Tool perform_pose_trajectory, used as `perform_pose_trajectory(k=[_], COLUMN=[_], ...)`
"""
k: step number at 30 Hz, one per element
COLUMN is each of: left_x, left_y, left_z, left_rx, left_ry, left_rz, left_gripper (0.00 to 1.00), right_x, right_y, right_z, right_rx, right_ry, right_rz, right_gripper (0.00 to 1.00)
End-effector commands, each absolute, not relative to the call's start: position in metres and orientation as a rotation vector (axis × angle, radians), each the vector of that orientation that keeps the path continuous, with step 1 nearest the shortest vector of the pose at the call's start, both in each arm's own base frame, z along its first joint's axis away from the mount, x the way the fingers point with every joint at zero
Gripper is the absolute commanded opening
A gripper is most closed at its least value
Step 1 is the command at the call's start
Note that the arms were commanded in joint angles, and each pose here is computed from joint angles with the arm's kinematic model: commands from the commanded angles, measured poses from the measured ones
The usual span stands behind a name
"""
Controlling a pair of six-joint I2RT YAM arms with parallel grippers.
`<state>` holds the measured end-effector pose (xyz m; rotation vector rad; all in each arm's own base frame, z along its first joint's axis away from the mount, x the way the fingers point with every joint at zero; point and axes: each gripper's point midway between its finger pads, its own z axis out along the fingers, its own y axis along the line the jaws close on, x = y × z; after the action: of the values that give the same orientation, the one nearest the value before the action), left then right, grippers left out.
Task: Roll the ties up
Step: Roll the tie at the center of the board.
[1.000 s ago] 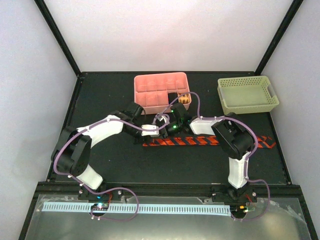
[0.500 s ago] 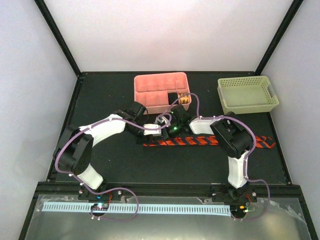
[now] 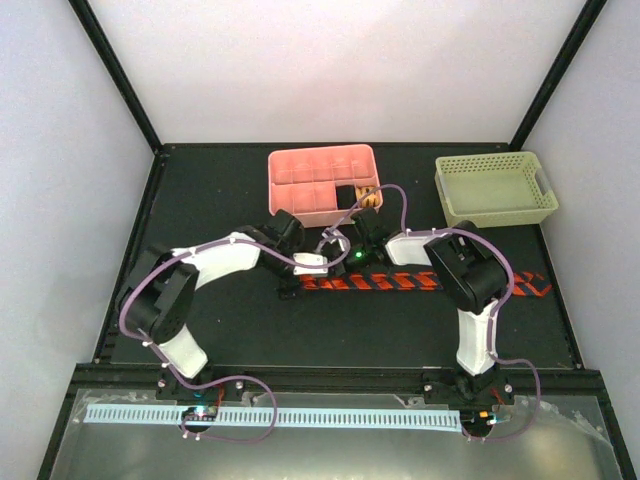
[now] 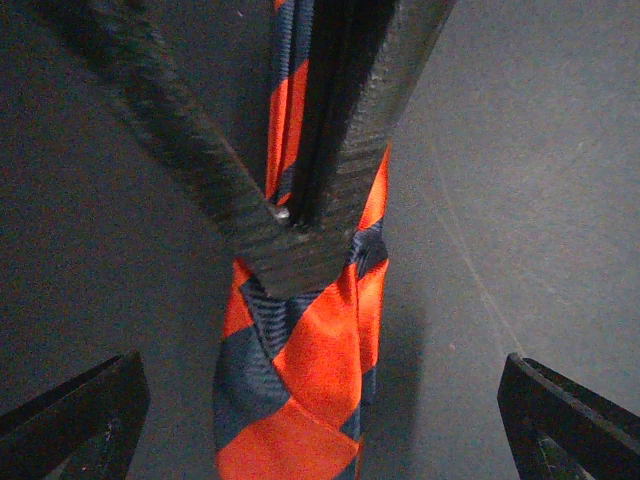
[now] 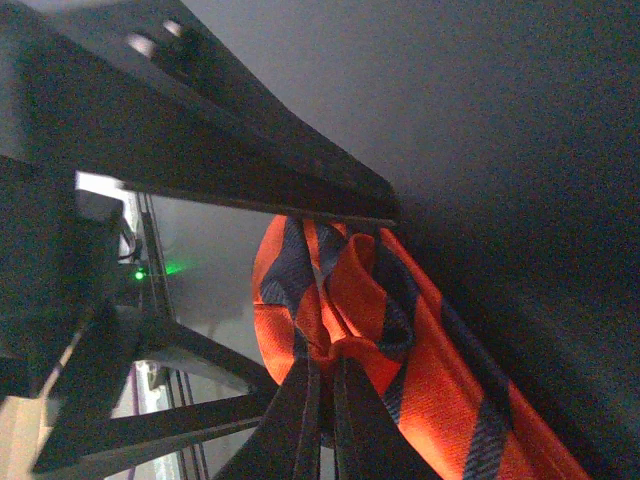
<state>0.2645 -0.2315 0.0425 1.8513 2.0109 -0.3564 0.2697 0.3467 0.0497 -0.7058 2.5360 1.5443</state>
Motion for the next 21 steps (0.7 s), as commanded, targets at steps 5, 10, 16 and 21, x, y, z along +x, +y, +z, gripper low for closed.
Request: perform_pose_trajectory(k=[5,10,16,21], left_x=[0.273,0.269,0.260,0.265], left_y=[-0.244,-0.237,-0.219,-0.214], left_z=[0.017,0.015,0.014,0.016], left_rx=[1.919,1.931,1.928,1.888], left_ry=[2.067,2.063,2.072,2.077], left_rz=[-0.273,-0.242,-0.219,-0.229], left_gripper=[0.84,0.53,0.36,0.45], right_x=[0.267,0.267,0.265,0.262], right_y=[0.337,0.333,0.327,0.322], right_z=[0.034,0.032,0.028,0.017], right_rx=[-0.688,-0.681,-0.686,-0.696], right_ry=[2.567,2.577,2.606,2.638], right_rz=[1.537,1.527,1.487,1.437], right_gripper=[0.02,0.02,0.02,0.02])
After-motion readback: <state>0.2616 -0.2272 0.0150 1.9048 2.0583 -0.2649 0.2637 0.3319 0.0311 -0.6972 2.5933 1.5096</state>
